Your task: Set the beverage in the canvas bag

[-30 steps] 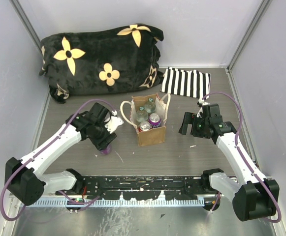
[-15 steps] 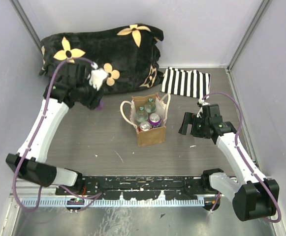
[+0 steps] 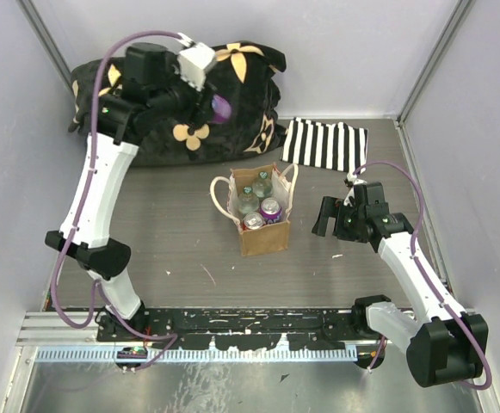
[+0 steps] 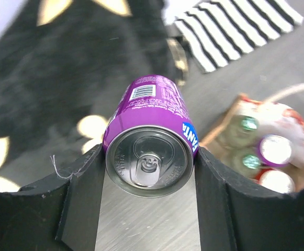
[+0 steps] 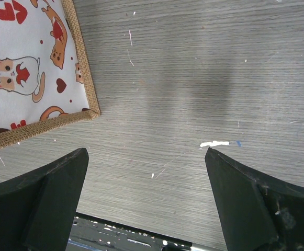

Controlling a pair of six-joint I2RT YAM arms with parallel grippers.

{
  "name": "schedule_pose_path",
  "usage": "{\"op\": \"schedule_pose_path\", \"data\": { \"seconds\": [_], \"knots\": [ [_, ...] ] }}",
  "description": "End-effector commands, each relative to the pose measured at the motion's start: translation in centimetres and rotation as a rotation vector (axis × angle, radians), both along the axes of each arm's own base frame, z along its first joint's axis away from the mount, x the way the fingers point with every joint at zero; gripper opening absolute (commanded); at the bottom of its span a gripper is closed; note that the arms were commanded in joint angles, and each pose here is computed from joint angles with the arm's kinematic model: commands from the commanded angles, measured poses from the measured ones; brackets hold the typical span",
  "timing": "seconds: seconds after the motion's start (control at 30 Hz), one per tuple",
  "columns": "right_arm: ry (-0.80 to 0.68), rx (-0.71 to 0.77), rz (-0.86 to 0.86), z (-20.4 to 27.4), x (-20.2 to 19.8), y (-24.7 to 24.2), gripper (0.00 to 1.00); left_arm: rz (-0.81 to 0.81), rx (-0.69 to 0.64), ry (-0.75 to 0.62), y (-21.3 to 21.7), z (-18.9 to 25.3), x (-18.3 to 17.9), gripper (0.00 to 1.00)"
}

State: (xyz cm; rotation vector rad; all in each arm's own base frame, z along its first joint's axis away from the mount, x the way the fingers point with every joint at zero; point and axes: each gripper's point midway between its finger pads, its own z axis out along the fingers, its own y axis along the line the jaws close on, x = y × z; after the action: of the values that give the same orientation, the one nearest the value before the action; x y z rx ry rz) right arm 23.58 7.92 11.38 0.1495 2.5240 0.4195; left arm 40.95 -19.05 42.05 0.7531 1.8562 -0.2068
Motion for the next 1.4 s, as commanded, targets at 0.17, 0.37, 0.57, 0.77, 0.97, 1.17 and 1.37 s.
{"op": "schedule_pose_path", "data": {
  "seconds": [0.17,0.37,0.57,0.77,0.97,1.17,1.37],
  "knots": [
    [-0.05,0.016,-0.002,1.2,0.9,0.2,1.0,-0.375,-0.026,0.056,-12.1,-3.0,-8.0,0.0],
    [-0.054,0.017,-0.005,1.3,0.8,0.1,1.0,-0.47,0.055,0.129,-14.1,-8.3,-10.8,0.0],
    [-0.05,0.018,-0.005,1.1,0.7,0.1,1.0,-0.504,0.1,0.185,-14.8,-12.0,-12.5,0.0],
    [-0.054,0.014,-0.006,1.1,0.6,0.0,1.0,-0.543,0.12,0.206,-16.1,-13.7,-13.7,0.0],
    [-0.059,0.013,-0.008,1.2,0.5,0.0,1.0,-0.581,0.158,0.24,-17.0,-15.8,-15.1,0.0],
    [-0.057,0.004,-0.01,1.1,0.4,-0.2,1.0,-0.62,0.168,0.273,-17.7,-16.7,-16.5,0.0],
    [-0.057,0.007,-0.008,1.1,0.4,-0.2,1.0,-0.674,0.213,0.313,-17.6,-17.8,-18.5,0.0]
  ]
}}
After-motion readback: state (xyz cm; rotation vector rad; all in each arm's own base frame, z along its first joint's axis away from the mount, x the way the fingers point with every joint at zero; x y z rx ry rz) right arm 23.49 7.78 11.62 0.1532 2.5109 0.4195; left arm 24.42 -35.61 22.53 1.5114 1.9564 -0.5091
